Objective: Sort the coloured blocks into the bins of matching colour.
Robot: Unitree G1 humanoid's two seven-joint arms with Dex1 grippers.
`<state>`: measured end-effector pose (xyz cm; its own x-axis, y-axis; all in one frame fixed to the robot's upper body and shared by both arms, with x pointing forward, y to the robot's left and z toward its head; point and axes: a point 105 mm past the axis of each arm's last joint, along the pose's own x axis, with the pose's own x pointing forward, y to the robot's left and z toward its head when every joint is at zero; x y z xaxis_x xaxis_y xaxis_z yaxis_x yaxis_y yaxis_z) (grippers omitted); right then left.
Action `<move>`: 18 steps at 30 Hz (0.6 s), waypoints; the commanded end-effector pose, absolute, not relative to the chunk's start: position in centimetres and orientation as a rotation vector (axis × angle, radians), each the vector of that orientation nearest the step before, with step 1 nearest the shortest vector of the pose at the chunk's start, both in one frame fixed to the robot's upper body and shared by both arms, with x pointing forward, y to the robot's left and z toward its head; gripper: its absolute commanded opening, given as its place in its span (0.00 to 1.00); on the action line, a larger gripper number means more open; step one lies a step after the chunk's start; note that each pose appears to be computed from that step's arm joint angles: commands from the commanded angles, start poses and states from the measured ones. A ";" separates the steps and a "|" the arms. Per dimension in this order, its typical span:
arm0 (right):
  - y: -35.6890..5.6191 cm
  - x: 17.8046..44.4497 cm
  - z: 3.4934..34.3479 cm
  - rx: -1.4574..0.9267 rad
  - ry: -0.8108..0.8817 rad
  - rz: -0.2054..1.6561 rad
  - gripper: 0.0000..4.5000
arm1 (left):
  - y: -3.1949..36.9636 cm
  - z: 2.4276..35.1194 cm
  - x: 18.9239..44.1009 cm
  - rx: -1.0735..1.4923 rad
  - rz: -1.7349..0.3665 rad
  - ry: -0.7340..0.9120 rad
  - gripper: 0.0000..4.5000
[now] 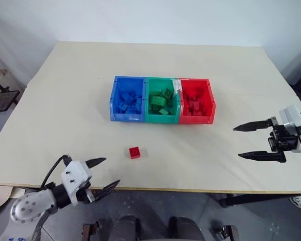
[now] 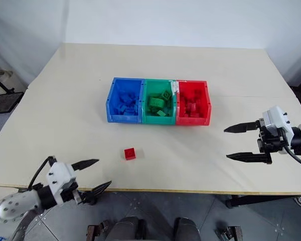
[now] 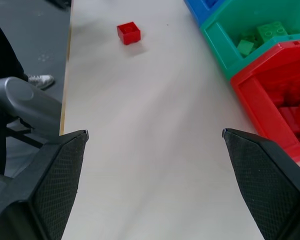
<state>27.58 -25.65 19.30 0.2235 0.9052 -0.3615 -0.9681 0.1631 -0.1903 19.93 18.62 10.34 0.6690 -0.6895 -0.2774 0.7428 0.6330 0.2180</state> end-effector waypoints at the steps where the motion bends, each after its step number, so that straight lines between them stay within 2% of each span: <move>1: -25.4 26.9 20.3 -0.441 0.147 1.416 1.00 | 18.6 11.4 19.7 0.372 -0.837 0.109 1.00; 11: -24.7 27.5 19.9 -0.434 0.130 1.427 1.00 | 13.7 11.9 24.3 0.456 -0.906 0.022 1.00; 13: -24.5 27.4 20.0 -0.429 0.127 1.432 1.00 | 12.6 11.8 26.1 0.491 -0.887 0.025 1.00; 18: -24.8 27.3 20.0 -0.433 0.132 1.420 1.00 | 11.5 10.3 28.5 0.557 -0.850 0.108 1.00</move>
